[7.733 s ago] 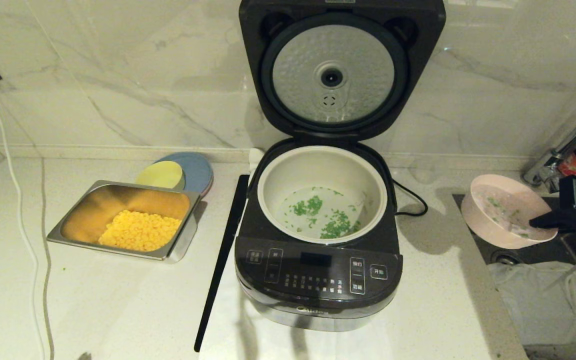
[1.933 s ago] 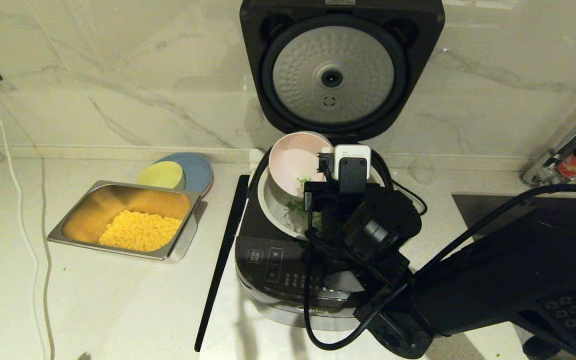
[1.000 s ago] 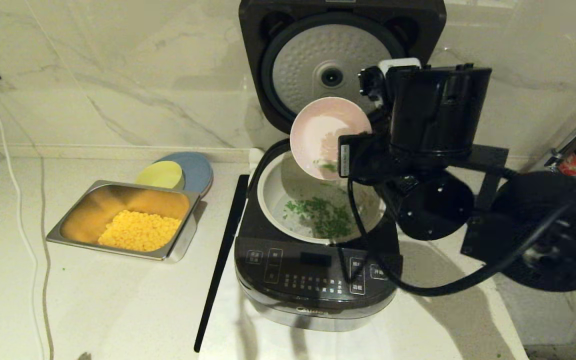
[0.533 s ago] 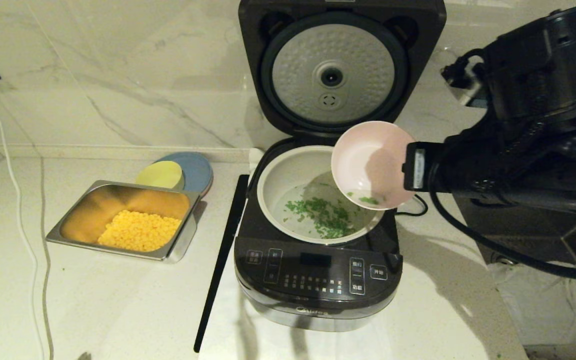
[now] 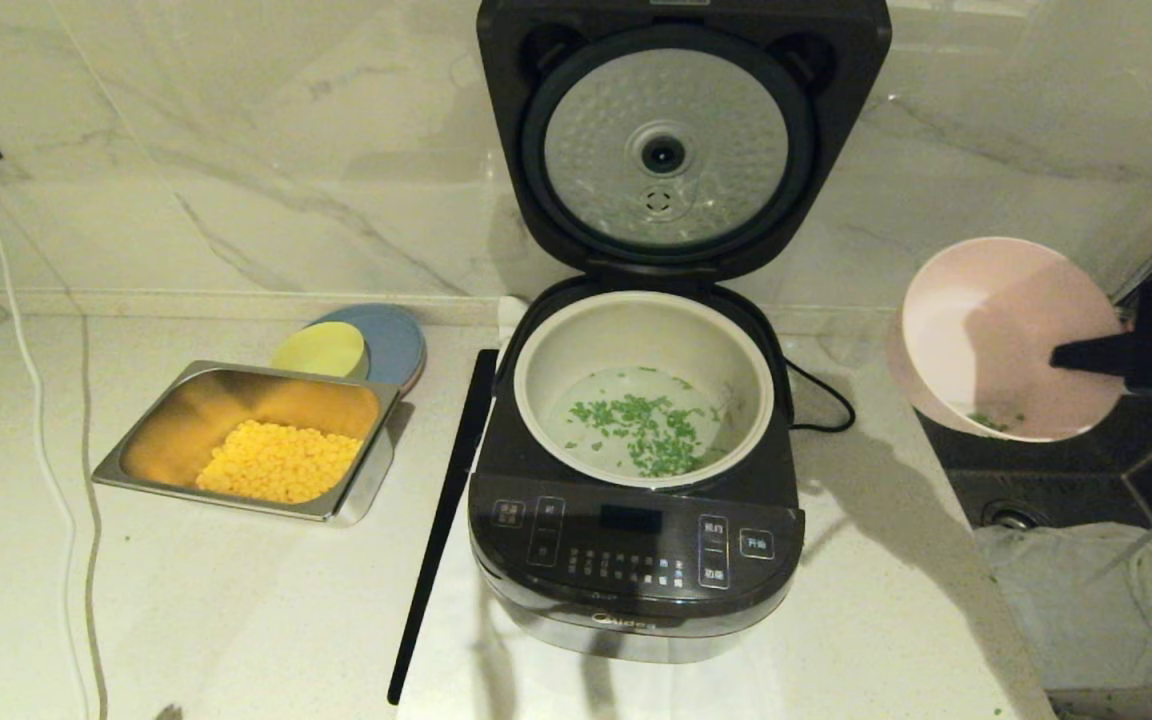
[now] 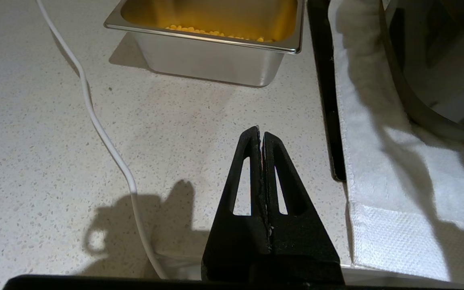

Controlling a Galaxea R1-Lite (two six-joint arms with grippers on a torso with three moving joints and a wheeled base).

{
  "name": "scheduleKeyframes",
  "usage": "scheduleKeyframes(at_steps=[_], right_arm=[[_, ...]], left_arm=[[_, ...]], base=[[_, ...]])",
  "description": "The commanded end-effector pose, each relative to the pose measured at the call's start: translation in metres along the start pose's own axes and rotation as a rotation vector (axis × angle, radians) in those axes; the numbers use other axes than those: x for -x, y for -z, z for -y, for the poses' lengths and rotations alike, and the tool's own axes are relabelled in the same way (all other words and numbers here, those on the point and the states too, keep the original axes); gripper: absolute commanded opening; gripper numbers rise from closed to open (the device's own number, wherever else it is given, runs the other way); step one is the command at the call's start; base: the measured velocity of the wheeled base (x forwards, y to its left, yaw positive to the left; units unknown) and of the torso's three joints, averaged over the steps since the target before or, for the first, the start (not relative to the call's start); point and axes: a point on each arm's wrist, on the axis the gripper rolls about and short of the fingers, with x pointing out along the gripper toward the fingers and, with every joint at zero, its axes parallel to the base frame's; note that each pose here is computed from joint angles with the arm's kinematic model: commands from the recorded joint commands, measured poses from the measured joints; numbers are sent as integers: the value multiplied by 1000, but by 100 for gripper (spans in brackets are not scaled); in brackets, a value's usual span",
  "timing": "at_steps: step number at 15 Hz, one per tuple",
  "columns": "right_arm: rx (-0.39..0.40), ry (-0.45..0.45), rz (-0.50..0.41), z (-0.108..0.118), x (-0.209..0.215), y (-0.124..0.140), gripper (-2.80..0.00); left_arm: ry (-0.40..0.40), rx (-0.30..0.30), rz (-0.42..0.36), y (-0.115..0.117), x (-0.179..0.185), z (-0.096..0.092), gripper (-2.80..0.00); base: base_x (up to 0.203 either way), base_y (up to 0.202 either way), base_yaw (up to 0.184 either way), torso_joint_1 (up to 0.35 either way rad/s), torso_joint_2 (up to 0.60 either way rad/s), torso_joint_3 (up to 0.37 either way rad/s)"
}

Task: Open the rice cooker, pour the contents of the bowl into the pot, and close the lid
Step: Fill a bowl with water from the tap

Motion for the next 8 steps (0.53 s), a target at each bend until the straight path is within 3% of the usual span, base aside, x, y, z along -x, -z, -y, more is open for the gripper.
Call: scheduleKeyframes(at_steps=[1, 8], right_arm=[[-76, 53, -4, 33, 16, 5, -280], [-310, 248, -115, 119, -8, 18, -280]], left_arm=[[0, 1, -7, 3, -1, 0, -280], [0, 0, -7, 3, -1, 0, -280]], base=[[0, 0, 0, 0, 0, 0], [0, 0, 0, 0, 0, 0]])
